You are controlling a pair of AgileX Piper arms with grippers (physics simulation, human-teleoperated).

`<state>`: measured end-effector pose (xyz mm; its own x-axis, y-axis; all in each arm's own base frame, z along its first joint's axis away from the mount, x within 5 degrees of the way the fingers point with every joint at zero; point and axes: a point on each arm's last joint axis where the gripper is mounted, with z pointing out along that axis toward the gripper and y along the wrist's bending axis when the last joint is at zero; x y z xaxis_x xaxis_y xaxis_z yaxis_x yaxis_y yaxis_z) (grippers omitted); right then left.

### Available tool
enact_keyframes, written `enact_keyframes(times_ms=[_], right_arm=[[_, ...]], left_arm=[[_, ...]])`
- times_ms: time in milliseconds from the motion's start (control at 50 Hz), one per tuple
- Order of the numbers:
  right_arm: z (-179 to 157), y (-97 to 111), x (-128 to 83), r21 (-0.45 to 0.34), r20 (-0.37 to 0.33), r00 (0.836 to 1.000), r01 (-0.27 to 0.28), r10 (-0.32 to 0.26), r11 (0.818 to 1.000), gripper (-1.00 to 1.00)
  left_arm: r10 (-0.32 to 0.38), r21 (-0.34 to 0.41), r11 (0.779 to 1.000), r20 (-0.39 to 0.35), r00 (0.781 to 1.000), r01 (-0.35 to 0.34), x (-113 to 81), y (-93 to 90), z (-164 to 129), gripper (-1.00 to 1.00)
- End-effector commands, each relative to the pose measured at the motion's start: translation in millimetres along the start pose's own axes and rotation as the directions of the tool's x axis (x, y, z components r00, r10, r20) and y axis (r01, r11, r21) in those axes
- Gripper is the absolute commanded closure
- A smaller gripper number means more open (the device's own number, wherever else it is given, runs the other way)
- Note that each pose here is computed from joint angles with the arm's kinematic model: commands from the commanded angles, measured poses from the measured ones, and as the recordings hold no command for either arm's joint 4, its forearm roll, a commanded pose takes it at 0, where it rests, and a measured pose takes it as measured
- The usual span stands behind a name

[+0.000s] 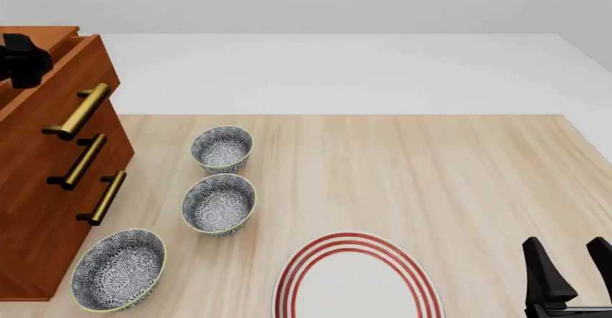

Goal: Open the top drawer of the cabinet.

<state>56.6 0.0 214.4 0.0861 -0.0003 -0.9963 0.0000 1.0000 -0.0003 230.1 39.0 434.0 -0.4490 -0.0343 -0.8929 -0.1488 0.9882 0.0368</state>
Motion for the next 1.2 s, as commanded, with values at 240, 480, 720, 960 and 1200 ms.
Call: enact_keyframes(times_ms=[240, 480, 720, 960, 1200], right_arm=[[0, 0, 0, 0.0, 0.0, 1.0, 0.0, 0.0, 1.0, -1.0], [0, 0, 0, 0.0, 0.0, 1.0, 0.0, 0.0, 1.0, -1.0], [0, 0, 0, 0.0, 0.0, 1.0, 0.0, 0.0, 1.0, -1.0], [0, 0, 0, 0.0, 0.0, 1.0, 0.0, 0.0, 1.0, -1.0], [0, 0, 0, 0.0, 0.0, 1.0, 0.0, 0.0, 1.0, -1.0]], left_arm=[[-0.007, -0.013, 1.0, -0.023, 1.0, 0.006, 5.1, 3.4, 11, -1.0], [-0.004, -0.01, 1.0, -0.031, 0.999, 0.004, 10.0, 2.6, 14, -1.0], [-0.001, -0.003, 1.0, -0.043, 0.999, 0.001, 18.0, 0.6, 20, -1.0], [-0.001, -0.016, 1.0, -0.051, 0.999, 0.0, 23.9, 4.1, 26, -1.0], [-0.009, -0.023, 1.0, -0.06, 0.998, 0.008, 27.0, 6.2, 33, -1.0]])
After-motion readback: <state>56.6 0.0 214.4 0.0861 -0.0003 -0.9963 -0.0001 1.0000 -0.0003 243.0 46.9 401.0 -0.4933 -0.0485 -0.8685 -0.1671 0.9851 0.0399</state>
